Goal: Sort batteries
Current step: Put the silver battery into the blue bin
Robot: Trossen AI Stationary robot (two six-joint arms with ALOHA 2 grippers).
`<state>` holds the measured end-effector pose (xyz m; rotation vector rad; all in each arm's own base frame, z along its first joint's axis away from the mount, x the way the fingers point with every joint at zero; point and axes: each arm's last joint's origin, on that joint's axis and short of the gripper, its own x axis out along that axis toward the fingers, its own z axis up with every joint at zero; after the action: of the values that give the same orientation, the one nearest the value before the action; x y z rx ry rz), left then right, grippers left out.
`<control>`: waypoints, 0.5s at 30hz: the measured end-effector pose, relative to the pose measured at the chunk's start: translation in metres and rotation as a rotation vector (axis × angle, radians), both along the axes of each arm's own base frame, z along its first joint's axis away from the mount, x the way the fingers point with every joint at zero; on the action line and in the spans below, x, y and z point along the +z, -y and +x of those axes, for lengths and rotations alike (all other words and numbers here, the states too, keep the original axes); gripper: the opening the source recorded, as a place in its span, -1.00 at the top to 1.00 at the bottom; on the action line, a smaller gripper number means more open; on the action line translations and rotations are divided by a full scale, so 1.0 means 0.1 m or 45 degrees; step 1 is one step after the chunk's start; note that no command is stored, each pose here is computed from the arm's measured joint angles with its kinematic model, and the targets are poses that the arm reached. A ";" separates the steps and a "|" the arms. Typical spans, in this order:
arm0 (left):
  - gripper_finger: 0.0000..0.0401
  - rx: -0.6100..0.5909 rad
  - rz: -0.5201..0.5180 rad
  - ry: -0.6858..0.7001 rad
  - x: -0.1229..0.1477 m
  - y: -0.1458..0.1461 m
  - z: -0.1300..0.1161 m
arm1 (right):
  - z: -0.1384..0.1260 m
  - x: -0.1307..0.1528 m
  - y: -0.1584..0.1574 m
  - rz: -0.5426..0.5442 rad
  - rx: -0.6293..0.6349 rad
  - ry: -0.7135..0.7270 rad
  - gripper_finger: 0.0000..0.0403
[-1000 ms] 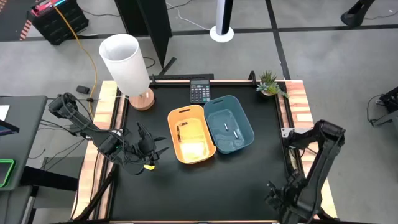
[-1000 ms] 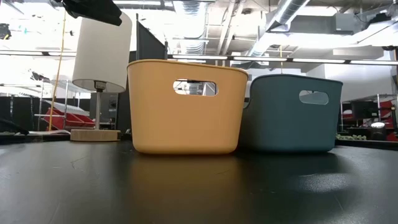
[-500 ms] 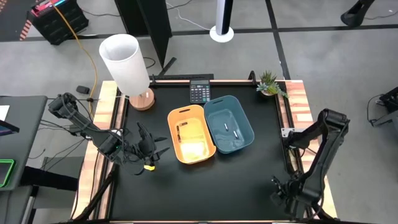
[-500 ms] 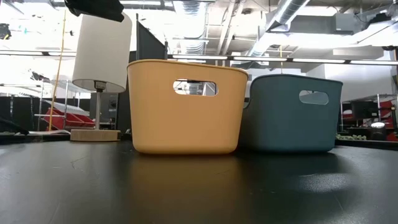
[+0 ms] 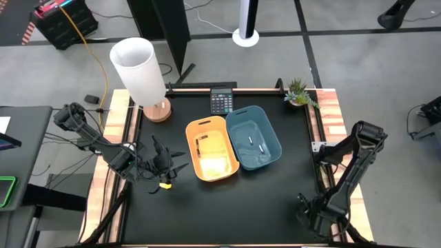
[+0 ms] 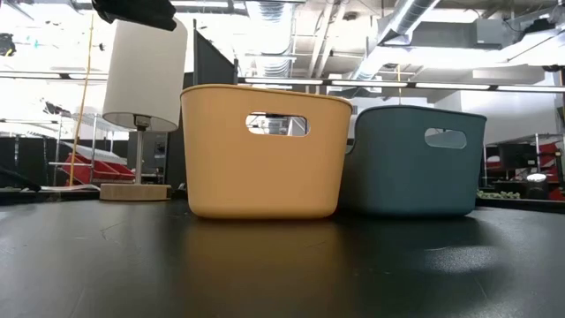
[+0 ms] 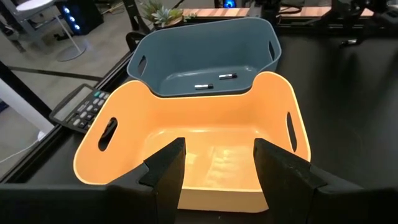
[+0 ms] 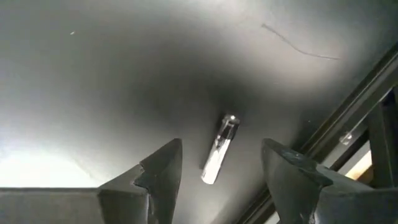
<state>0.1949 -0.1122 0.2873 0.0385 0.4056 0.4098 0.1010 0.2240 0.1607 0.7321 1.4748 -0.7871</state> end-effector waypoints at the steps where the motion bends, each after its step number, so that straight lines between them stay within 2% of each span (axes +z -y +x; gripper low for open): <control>1: 0.08 0.000 0.000 0.000 0.00 0.00 0.00 | 0.00 -0.01 0.00 0.004 -0.004 -0.010 -0.15; 9: 0.08 0.001 -0.001 0.000 0.00 0.00 0.00 | -0.02 -0.12 0.05 0.036 -0.018 -0.041 -0.12; 15: 0.08 0.001 -0.001 0.000 0.00 0.00 0.00 | -0.02 -0.14 0.06 0.050 -0.030 -0.066 0.04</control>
<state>0.1949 -0.1122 0.2872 0.0374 0.4057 0.4101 0.0992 0.2180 0.1469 0.7650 1.5342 -0.8022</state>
